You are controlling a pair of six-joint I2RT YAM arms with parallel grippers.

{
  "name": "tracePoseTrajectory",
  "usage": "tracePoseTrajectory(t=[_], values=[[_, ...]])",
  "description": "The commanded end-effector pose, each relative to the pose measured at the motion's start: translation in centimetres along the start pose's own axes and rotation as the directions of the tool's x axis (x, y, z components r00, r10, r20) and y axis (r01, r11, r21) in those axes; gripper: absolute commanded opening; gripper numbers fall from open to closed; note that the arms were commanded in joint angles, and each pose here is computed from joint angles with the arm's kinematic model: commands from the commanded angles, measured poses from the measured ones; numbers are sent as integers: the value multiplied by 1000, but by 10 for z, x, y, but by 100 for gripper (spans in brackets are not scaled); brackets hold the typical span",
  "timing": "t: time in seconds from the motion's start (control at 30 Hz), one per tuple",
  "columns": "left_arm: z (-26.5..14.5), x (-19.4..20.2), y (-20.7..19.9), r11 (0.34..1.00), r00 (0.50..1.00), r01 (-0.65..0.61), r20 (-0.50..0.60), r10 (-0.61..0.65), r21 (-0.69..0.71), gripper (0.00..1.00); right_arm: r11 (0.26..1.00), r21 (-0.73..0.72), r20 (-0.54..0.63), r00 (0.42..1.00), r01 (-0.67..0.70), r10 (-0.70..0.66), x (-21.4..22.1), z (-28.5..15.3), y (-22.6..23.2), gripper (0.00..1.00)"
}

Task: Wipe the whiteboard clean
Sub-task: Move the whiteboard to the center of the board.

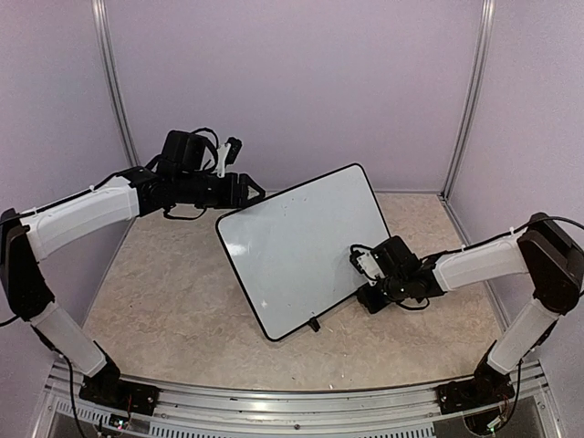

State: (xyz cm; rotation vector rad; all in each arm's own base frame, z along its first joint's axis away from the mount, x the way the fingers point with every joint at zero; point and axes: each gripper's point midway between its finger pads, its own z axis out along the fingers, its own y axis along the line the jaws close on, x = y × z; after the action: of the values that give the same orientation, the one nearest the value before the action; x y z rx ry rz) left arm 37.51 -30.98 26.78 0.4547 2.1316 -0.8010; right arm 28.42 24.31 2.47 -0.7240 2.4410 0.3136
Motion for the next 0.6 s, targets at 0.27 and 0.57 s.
tracePoseTrajectory(t=[0.27, 0.57], values=[[-41, -41, 51, 972, 974, 125, 213, -83, -197, 87, 996, -74, 60, 997, 56, -52, -42, 20, 29, 0], [-95, -65, 87, 928, 898, 261, 421, -131, -266, 99, 993, -84, 67, 994, 88, -82, -84, 58, 47, 0]])
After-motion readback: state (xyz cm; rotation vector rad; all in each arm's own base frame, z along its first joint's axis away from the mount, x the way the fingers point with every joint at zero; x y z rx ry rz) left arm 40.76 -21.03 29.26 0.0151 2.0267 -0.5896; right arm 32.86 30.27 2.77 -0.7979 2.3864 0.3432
